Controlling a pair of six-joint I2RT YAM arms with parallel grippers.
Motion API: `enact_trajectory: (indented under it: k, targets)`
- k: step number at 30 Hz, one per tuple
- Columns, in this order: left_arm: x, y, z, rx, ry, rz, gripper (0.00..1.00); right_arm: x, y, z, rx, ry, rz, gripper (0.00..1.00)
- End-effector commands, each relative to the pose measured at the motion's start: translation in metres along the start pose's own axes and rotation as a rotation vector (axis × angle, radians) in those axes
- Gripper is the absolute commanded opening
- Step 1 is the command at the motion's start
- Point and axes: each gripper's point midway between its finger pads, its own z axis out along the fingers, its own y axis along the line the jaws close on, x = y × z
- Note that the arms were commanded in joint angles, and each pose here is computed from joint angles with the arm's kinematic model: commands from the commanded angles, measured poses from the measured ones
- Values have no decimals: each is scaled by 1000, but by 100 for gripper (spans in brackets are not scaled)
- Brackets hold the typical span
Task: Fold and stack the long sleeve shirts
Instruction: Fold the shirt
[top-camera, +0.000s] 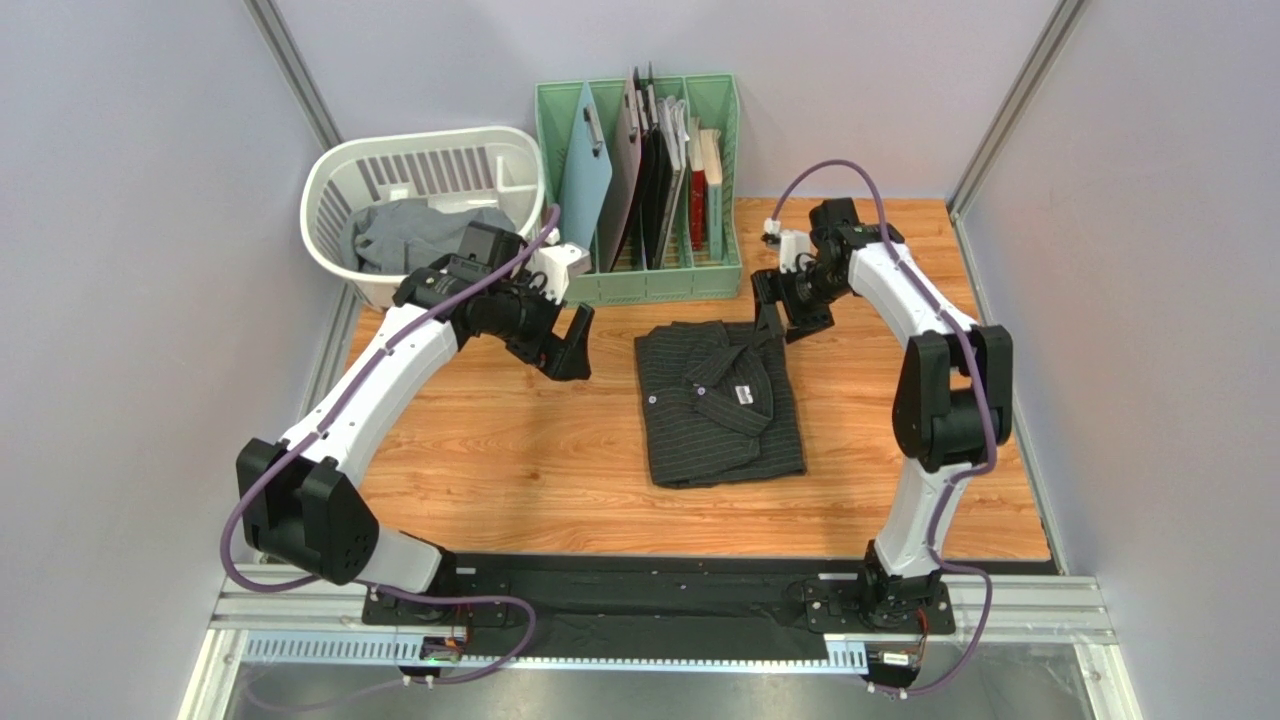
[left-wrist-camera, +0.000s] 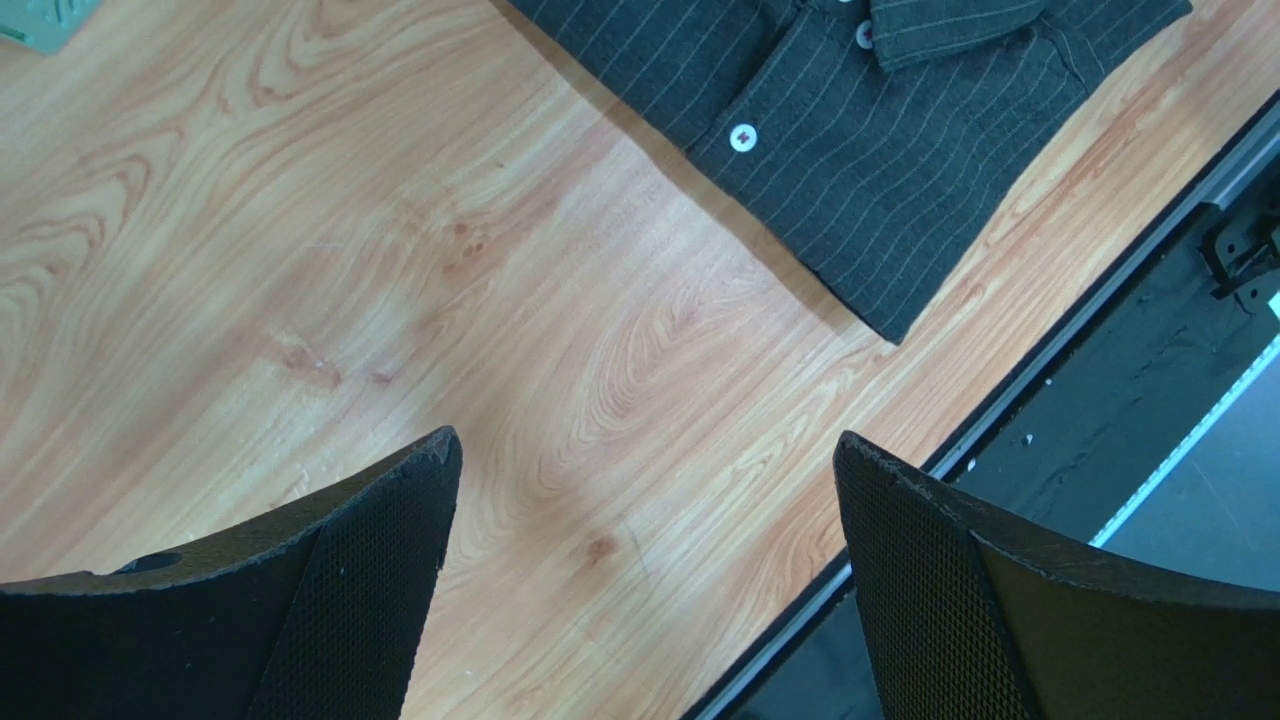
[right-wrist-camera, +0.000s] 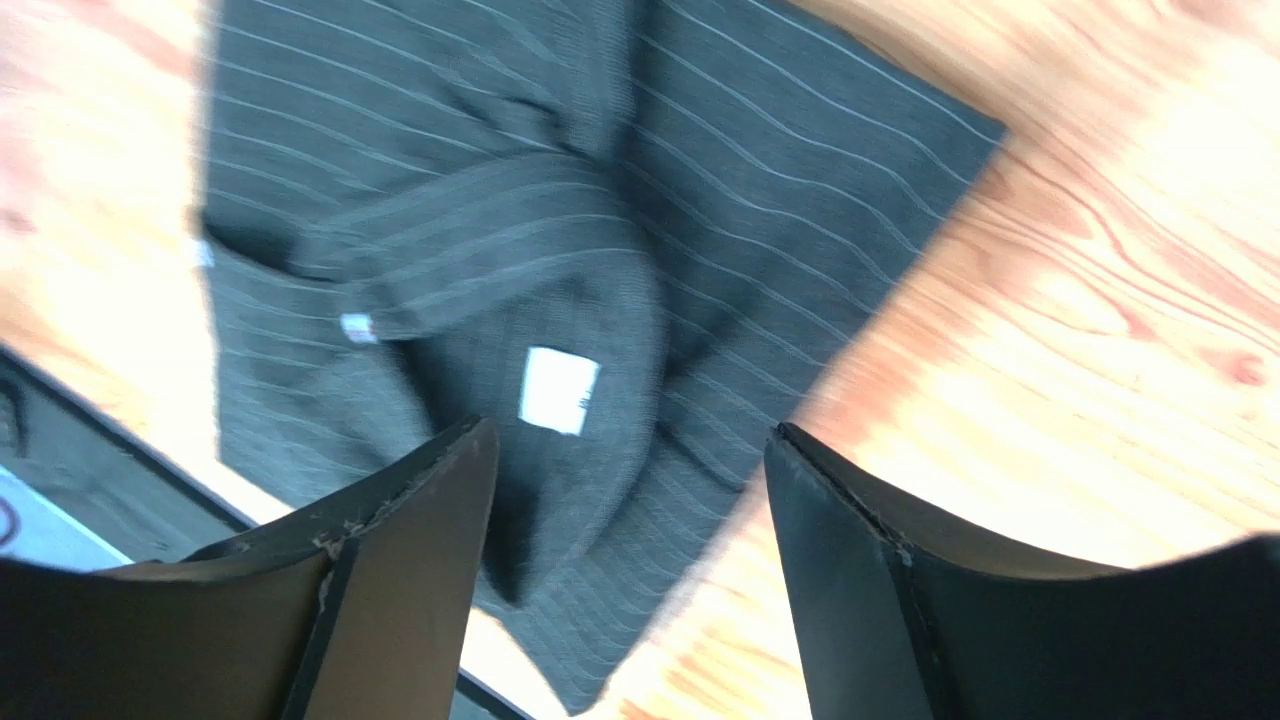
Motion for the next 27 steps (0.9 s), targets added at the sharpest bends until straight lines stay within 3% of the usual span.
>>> enact_trajectory:
  k: [1,8,12,15,16,19,25,27]
  targets:
    - [-31,6,-2,-7,-71,72,98,-3,30,15,-57,-16,-9,71]
    - [-41,14,-16,-69,-100,118,98,47,14,70,19,203,31,68]
    - [-45,17,-29,-117,-126,158,98,80,21,80,-32,309,-55,62]
    - [-38,17,-35,-115,-122,132,99,111,23,73,-65,383,-315,59]
    - [-34,20,-36,-110,-122,88,99,113,11,70,-58,388,-517,59]
    - [-20,22,-35,-67,-118,-19,99,117,-3,62,-62,376,-863,60]
    - [-4,34,-38,-64,-104,-96,99,89,19,81,-137,377,-1210,56]
    - [-6,37,-43,-79,-115,-100,99,91,40,89,-195,383,-1397,59]
